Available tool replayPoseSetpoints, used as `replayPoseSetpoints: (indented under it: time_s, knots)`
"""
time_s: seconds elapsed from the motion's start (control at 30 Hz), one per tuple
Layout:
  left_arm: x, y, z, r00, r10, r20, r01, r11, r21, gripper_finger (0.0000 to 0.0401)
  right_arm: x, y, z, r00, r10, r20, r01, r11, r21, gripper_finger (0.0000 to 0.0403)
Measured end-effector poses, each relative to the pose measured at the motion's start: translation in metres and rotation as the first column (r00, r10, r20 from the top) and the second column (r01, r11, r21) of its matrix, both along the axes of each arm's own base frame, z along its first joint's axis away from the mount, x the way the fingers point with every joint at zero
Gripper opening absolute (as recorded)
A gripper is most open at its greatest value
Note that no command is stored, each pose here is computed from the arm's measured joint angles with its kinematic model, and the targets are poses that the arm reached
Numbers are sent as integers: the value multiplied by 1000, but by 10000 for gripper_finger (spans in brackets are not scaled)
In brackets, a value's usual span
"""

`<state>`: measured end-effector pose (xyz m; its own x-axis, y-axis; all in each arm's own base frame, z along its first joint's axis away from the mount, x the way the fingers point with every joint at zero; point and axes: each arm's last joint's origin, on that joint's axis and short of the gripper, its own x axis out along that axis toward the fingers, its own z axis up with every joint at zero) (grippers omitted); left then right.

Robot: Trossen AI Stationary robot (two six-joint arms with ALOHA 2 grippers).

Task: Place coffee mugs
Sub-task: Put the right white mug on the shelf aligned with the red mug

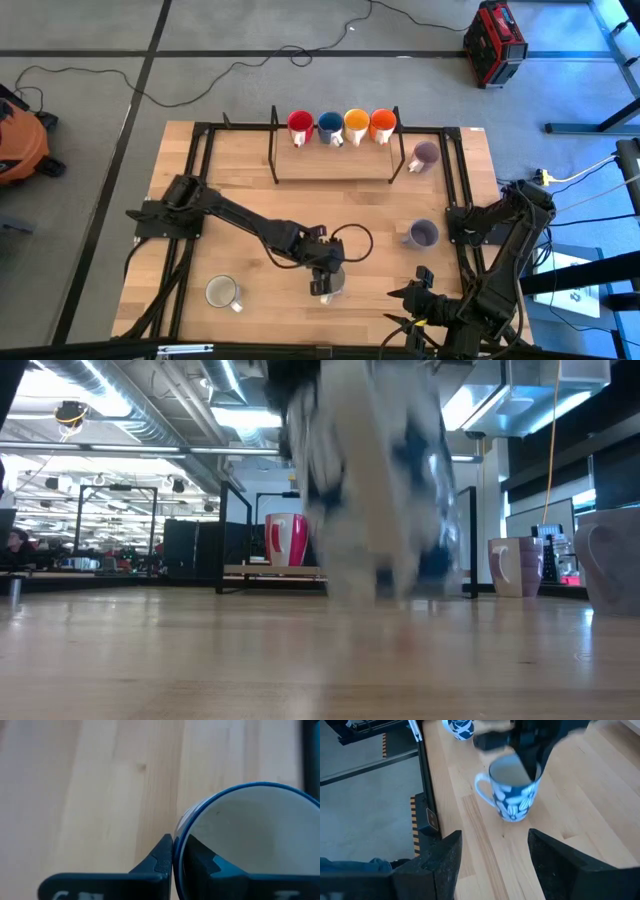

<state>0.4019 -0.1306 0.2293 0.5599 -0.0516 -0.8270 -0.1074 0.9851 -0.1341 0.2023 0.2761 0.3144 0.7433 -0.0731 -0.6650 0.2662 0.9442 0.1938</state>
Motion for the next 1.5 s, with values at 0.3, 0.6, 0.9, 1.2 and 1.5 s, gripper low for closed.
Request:
replayPoseSetpoints:
  time_s: [0.3, 0.6, 0.9, 1.2, 1.5]
  knots:
    - [-41, 28, 78, 996, 17, 93, -18, 1000, 9, 21, 2, -2, 1, 999, -25, 32, 26, 999, -21, 214]
    - [-83, 80, 137, 979, 44, 198, -60, 995, 77, 21, 21, -21, 3, 992, -112, 54, 115, 992, -47, 214]
    - [-101, 147, 149, 981, 97, 170, -125, 978, 167, 21, 43, -44, 2, 981, -194, 27, 196, 979, -64, 214]
    - [-109, 212, 135, 981, 191, 38, -194, 950, 247, 21, 52, -54, 2, 970, -241, 29, 243, 969, -54, 214]
    - [-98, 267, 95, 962, 237, -137, -192, 941, 279, 21, 58, -61, 1, 959, -281, 24, 281, 959, -30, 214]
